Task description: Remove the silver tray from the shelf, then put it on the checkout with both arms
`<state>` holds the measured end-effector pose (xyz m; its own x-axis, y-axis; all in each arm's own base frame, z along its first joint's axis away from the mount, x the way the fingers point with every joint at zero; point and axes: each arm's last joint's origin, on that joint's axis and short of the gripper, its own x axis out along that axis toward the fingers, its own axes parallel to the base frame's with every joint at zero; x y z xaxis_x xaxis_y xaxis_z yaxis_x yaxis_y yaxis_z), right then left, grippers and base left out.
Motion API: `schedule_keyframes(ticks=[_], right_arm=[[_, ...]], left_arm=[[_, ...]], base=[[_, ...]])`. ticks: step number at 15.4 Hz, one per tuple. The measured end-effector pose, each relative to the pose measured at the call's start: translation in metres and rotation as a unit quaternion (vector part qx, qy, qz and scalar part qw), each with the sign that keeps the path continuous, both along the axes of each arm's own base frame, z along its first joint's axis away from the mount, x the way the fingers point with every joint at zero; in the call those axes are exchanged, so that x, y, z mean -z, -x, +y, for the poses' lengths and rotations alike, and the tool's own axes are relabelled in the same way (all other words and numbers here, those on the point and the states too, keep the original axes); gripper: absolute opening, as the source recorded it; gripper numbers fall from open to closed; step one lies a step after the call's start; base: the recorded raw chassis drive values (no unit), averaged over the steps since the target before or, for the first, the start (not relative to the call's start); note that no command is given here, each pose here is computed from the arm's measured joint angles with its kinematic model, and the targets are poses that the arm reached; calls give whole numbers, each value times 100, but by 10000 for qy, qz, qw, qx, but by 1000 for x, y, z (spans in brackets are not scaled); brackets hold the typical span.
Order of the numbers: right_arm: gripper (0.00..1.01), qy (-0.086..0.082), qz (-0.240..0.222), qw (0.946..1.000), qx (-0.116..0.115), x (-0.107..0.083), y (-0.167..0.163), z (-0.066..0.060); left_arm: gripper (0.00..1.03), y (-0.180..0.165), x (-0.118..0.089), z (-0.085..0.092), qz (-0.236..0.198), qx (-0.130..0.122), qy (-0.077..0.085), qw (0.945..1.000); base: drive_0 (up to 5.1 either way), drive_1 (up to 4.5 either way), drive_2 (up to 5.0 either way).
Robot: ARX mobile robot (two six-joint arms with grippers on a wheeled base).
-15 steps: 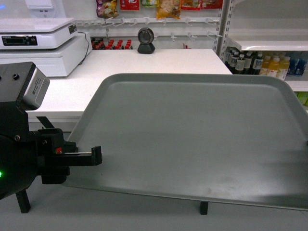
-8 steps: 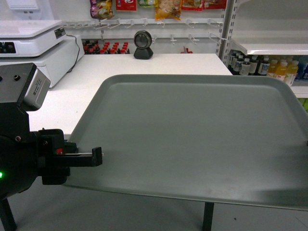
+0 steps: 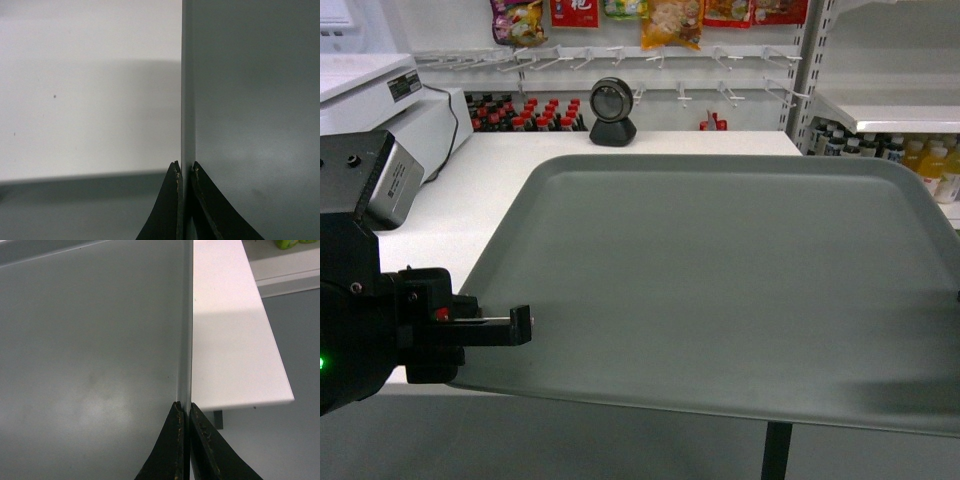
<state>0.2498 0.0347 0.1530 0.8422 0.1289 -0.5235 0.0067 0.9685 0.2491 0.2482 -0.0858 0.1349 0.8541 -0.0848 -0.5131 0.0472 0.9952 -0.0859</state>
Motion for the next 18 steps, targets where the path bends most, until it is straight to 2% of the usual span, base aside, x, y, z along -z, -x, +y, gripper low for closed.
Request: schedule_keyframes(ticks=[11, 14, 15, 16, 17, 18], right_arm=[[2, 8, 26, 10000, 6, 1, 0, 0], [2, 8, 26, 10000, 6, 1, 0, 0], [2, -13, 6, 10000, -27, 0, 0, 0], [2, 60, 56, 9999, -136, 2, -1, 0], [2, 5, 164, 9981, -602, 13, -46, 2], [2, -139, 445, 9951, -867, 30, -108, 27]], left_arm=[[3, 0, 0, 0, 10, 6, 0, 10000], [3, 0, 0, 0, 16, 9, -1, 10000], [3, -2, 0, -4, 365, -242, -248, 9987], [3, -11, 1, -8, 594, -336, -332, 9971], [3, -47, 19, 4, 837, -412, 129, 9956], [3, -92, 41, 34, 994, -529, 33, 9936]], base=[[-7, 420, -433], [-2, 99, -102], [0, 0, 0], [0, 0, 0], [0, 0, 0], [0, 0, 0]])
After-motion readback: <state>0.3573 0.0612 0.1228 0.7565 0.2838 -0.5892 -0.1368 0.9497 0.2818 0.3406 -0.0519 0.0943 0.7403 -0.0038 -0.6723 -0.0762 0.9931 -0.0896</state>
